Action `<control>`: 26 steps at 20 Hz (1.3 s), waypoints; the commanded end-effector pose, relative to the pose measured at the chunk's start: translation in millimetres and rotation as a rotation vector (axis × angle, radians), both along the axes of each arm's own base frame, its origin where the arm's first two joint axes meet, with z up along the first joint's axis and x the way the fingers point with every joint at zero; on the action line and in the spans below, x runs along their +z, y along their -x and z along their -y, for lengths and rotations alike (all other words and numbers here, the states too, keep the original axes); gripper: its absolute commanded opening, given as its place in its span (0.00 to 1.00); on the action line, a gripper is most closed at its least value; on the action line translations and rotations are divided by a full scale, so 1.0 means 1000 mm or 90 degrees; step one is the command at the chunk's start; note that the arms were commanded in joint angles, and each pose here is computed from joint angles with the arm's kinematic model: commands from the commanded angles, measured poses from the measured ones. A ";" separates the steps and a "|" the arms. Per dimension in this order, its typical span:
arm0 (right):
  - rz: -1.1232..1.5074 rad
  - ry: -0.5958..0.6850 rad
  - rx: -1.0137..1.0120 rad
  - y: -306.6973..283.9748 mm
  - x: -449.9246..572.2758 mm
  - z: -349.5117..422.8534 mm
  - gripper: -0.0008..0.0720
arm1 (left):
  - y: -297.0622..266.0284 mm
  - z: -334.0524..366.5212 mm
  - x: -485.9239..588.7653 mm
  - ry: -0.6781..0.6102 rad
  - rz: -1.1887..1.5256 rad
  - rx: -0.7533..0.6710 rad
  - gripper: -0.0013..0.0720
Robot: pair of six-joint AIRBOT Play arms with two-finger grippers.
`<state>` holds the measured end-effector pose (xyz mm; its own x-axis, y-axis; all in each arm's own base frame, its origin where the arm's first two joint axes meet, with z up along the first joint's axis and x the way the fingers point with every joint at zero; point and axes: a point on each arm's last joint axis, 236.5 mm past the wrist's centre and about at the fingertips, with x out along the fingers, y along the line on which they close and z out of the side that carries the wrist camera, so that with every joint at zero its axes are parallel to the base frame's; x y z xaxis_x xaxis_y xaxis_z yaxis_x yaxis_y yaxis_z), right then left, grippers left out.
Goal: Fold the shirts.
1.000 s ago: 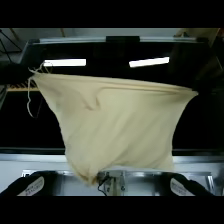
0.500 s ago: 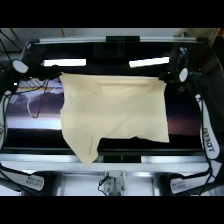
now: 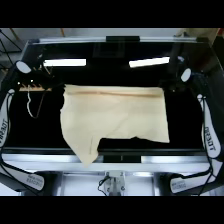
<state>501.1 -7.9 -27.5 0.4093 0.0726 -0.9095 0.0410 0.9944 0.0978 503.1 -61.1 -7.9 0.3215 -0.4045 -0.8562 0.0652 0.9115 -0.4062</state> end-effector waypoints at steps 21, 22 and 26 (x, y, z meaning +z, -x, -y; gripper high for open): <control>-0.303 -0.040 -0.032 0.194 0.013 0.051 0.71 | 0.277 0.008 -0.064 0.122 -0.301 0.053 0.59; -0.305 -0.038 -0.031 0.199 0.015 0.051 0.71 | 0.293 0.012 -0.072 0.120 -0.304 0.061 0.59; -0.292 -0.035 -0.033 0.199 0.020 0.051 0.71 | 0.325 0.032 -0.089 0.159 -0.317 0.078 0.59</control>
<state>309.6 -56.6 -9.7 -0.0297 0.1163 -0.9928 0.1326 0.9849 0.1114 201.7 -79.4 -80.6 -0.0694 -0.5724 -0.8170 -0.2593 0.8012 -0.5393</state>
